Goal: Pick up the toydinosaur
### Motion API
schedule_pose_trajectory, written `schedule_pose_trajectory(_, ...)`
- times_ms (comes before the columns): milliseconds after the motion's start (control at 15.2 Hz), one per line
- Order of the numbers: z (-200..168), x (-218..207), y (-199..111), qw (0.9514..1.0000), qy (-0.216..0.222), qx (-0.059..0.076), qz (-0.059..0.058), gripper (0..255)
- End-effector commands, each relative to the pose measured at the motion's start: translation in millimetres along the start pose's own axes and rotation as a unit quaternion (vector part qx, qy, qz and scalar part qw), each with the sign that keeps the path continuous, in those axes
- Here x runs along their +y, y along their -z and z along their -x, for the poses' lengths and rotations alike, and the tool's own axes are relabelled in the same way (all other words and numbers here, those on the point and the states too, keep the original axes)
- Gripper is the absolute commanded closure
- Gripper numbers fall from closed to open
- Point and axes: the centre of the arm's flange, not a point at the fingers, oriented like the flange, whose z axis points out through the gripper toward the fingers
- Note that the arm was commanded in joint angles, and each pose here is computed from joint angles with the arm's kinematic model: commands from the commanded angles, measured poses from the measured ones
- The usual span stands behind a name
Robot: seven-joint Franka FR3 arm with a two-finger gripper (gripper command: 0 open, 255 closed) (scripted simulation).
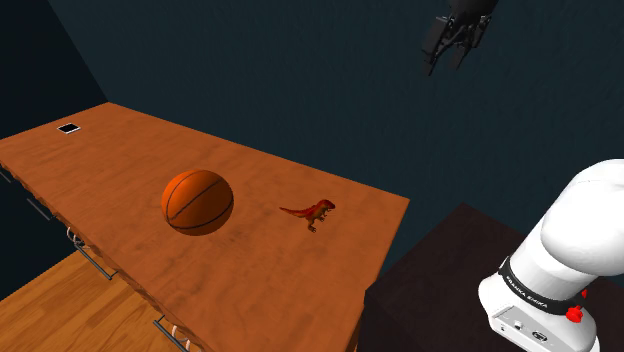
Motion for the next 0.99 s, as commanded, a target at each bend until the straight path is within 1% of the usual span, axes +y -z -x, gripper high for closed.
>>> schedule_pose_trajectory(0,0.0,0.0,0.0,1.0000,0.000,0.000,0.000,0)
schedule_pose_trajectory(462,-46.1,-43.9,-77.2,0.9987,-0.024,-0.042,0.014,0)
schedule_pose_trajectory(924,-87.5,-83.5,-159.3,0.9949,-0.048,-0.084,0.029,0)
